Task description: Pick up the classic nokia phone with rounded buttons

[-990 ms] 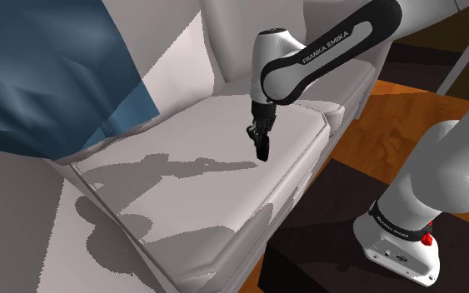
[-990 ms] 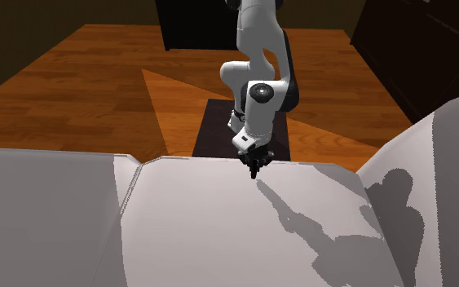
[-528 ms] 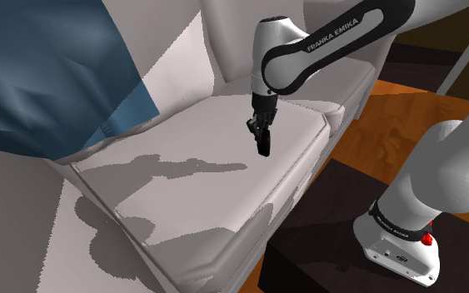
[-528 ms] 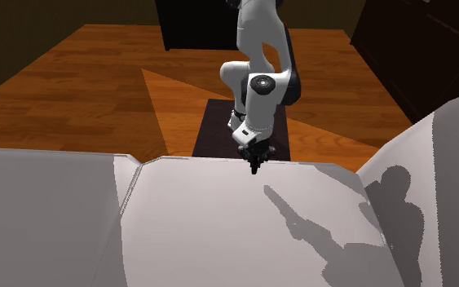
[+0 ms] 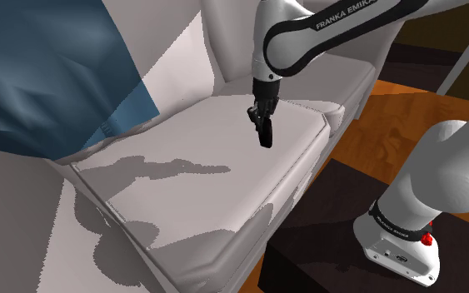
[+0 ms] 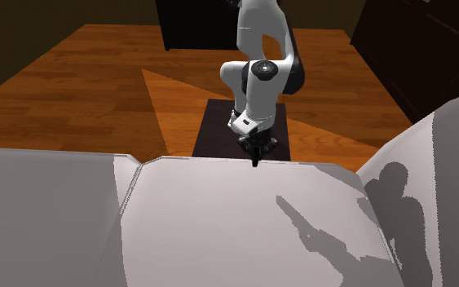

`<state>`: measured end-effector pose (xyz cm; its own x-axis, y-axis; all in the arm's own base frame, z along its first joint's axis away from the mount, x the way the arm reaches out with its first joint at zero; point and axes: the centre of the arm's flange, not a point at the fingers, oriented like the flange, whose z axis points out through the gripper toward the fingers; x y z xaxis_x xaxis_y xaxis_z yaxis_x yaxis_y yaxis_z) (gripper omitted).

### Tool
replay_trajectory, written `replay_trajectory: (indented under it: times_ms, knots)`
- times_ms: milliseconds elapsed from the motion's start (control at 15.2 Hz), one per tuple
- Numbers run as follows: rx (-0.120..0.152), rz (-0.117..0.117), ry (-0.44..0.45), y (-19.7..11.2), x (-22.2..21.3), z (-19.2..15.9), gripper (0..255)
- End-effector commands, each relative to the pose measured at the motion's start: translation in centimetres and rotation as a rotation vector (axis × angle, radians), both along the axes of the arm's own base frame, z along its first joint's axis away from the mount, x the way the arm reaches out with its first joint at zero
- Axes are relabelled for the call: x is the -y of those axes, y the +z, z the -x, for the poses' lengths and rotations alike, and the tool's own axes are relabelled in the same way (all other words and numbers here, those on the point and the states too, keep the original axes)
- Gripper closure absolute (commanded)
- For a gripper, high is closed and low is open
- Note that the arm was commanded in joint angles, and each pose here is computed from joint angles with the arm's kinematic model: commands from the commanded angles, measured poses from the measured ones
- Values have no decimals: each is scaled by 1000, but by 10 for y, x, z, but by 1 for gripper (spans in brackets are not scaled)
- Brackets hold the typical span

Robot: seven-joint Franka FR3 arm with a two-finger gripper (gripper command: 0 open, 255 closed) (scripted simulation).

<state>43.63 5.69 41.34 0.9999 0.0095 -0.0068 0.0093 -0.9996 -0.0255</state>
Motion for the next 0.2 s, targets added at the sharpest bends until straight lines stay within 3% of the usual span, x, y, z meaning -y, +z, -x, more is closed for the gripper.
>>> replay_trajectory:
  times_ms: [0,132]
  knots:
    - [0,0,0,11,0,0,255]
    - [0,0,0,12,0,0,255]
